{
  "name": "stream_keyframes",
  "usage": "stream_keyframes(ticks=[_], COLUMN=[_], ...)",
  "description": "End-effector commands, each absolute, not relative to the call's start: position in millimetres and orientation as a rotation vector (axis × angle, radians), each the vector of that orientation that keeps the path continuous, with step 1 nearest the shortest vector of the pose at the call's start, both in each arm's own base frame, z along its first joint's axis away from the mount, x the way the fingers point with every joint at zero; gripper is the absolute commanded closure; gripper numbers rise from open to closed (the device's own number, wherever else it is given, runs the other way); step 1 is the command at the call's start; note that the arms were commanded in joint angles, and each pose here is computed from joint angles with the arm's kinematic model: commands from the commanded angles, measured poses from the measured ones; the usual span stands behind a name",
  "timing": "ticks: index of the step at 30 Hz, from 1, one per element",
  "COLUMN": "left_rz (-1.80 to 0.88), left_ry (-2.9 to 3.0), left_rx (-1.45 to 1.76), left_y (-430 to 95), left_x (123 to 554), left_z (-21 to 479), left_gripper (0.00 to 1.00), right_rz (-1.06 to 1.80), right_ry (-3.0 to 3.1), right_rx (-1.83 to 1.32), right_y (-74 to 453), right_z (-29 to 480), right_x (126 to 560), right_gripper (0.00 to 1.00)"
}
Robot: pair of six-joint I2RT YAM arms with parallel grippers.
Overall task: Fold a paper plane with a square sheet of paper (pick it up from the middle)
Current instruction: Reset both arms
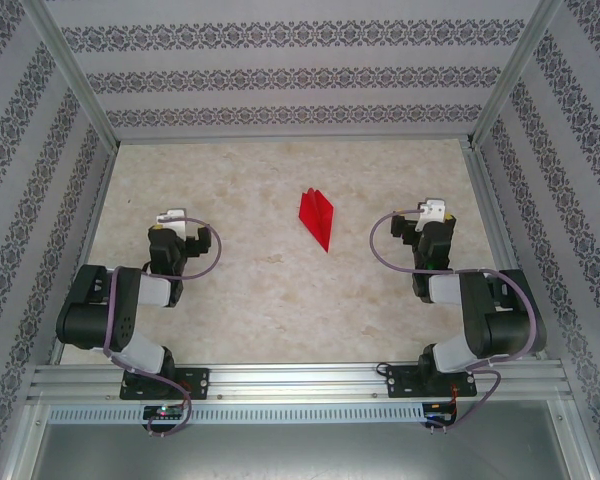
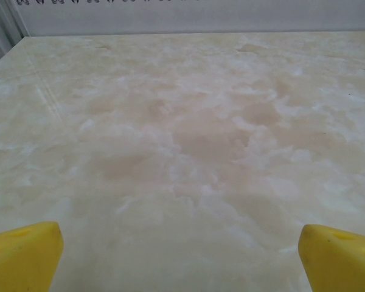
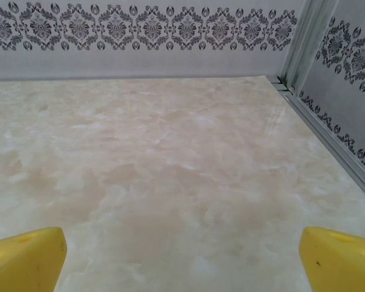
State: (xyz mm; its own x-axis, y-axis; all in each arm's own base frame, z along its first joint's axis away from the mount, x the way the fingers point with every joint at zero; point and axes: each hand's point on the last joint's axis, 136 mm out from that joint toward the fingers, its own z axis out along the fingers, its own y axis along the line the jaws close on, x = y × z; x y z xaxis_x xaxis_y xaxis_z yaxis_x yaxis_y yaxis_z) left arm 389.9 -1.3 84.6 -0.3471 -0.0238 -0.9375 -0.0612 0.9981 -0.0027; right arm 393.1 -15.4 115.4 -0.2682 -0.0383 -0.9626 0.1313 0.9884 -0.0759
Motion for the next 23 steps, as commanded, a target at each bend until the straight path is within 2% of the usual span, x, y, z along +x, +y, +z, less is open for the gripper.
stream_keyframes(ticks=[1, 7, 21, 23], left_rz=[0.052, 0.003, 0.002, 0.001], left_ry=[1.863, 1.895, 1.894, 1.893], left_rx=[-0.028, 0.073, 0.073, 0.072], left_y=[-4, -21, -21, -21], left_x=[403, 407, 407, 407], left_z=[105, 102, 102, 102], left_gripper=[0.00, 0.00, 0.00, 0.00], right_rz=[-0.146, -0.135, -0.134, -0.080], right_ry=[1.803, 1.802, 1.800, 1.790], right_rx=[0.118, 0.120, 0.120, 0.046], right_y=[-25, -26, -26, -13], right_z=[126, 126, 126, 128], right_x=[400, 400, 400, 399], right_gripper=[0.02, 0.02, 0.02, 0.02])
